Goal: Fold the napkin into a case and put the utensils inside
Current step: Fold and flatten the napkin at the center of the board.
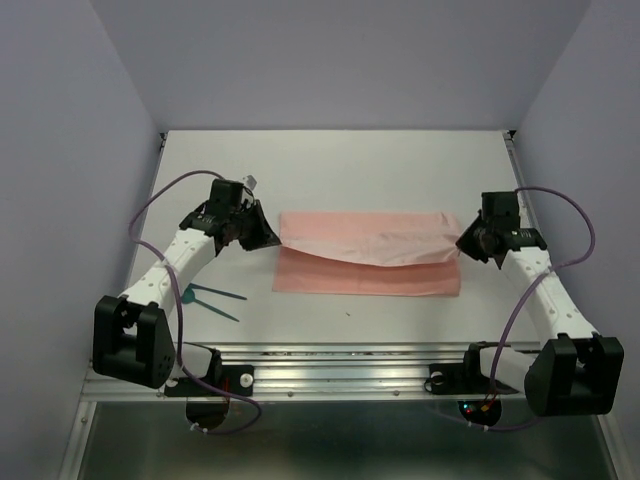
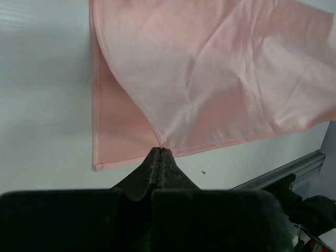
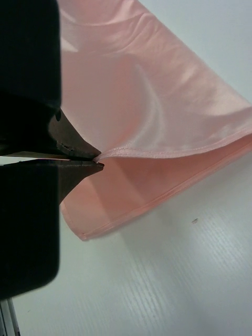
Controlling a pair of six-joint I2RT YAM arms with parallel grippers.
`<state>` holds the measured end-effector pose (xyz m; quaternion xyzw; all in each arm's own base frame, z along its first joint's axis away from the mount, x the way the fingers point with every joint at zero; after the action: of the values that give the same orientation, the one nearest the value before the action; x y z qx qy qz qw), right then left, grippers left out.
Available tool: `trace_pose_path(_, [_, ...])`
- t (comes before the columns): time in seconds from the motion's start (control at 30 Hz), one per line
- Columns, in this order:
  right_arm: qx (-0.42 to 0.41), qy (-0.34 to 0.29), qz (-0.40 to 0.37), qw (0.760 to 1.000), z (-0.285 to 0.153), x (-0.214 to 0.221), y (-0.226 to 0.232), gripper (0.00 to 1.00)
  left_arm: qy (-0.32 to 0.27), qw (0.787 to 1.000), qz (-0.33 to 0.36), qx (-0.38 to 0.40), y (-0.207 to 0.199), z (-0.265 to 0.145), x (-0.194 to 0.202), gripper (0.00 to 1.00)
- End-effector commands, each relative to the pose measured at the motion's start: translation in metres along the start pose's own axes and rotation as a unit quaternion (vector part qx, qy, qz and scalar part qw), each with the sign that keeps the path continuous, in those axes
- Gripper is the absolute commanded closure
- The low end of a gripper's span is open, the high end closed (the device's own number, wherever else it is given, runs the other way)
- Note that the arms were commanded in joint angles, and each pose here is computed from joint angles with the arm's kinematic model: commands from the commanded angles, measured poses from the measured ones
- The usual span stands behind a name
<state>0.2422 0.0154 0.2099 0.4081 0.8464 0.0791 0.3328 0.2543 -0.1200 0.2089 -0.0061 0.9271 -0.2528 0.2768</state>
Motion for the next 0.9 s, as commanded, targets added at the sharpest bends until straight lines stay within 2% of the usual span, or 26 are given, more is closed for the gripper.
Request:
trace_pose_path(0.0, [0.031,0.031,0.008,0.999,0.005,0.023,-0.025,0.99,0.020,1.000,-0.007,0.012,0.005,0.005,0.019,1.00])
trace_pose_path(0.33, [0.094,0.077,0.023,0.992,0.018,0.049,-0.051,0.99,0.073,0.997,-0.021,-0.020,0.027,0.026,0.051,1.00])
trace_pose_path(0.6, [0.103,0.075,0.033,0.991,0.019,0.050,-0.051,0.99,0.077,0.997,-0.020,-0.020,0.028,0.029,0.054,1.00])
trace_pose_path(0.73, [0.109,0.080,0.039,0.990,0.018,0.051,-0.052,0.89,0.086,0.996,-0.022,-0.025,0.031,0.032,0.058,1.00])
trace_pose_path(0.87, [0.110,0.072,0.042,0.990,0.017,0.050,-0.052,0.88,0.088,0.996,-0.020,-0.021,0.030,0.033,0.059,1.00])
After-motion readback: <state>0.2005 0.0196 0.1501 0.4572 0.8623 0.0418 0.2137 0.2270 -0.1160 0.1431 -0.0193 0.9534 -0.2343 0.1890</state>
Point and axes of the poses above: each gripper's point midway between its finger pads, its own z axis out along the fingers, its own y axis along the line the jaws close on, x = y × z, the point moved 9 cm from there along -z, back along the fingers, and after that the axes turned 10 degrees about z, right-handed, at the moved point
